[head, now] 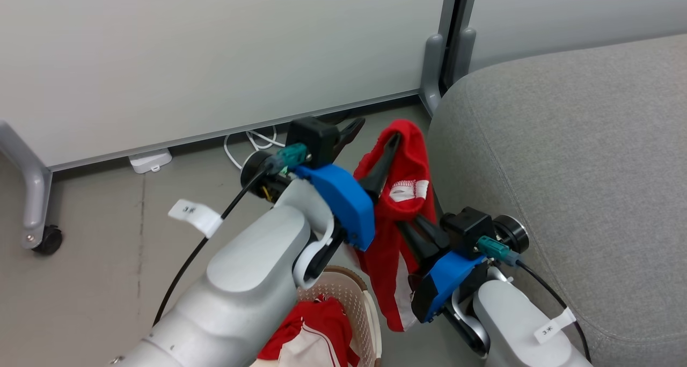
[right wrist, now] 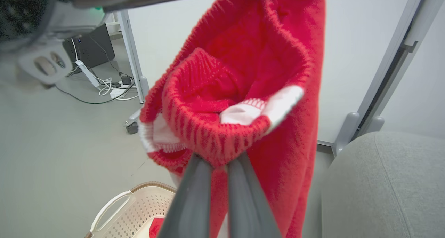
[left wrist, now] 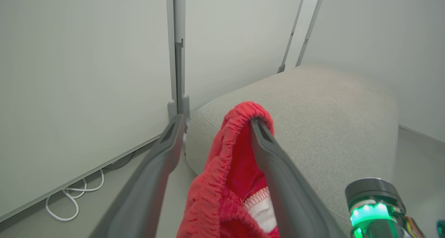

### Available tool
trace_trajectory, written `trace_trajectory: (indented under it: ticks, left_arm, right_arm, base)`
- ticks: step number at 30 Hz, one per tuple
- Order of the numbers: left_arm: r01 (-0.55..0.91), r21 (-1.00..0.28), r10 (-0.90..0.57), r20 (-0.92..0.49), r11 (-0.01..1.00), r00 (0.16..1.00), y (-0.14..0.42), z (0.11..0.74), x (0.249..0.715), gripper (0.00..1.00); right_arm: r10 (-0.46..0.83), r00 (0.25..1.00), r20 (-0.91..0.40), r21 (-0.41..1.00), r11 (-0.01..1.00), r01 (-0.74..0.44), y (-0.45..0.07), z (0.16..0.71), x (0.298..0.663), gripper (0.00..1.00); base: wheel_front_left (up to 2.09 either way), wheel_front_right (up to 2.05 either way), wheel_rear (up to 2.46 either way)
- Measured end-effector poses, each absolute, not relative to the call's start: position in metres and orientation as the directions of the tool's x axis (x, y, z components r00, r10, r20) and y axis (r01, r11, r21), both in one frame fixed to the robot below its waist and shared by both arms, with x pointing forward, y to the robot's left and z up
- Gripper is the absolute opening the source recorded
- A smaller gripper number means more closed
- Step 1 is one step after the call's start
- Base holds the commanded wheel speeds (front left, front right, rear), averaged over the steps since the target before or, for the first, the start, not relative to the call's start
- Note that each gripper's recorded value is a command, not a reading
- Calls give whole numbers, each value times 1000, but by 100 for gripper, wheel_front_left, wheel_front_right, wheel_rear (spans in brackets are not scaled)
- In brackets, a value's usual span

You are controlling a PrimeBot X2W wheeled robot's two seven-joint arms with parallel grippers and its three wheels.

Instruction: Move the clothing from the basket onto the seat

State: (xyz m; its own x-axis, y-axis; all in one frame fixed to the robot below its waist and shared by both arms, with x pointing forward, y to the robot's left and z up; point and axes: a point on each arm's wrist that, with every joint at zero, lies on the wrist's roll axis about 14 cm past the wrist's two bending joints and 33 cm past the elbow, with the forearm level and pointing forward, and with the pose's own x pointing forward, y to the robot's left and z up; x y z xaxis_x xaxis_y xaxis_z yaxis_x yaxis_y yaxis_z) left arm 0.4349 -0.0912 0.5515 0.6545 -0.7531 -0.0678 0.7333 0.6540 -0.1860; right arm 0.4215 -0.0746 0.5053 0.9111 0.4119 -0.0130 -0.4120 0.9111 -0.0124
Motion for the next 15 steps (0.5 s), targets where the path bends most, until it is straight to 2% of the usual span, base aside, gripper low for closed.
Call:
trace_trajectory:
  ticks: [15]
  left_arm:
    - [666, -214, -684, -13, 715, 730, -39, 519, 423, 100]
  right_arm:
    - [354, 935, 18, -5, 935, -353, -92, 510, 428, 0]
  base:
    - [0, 0, 0]
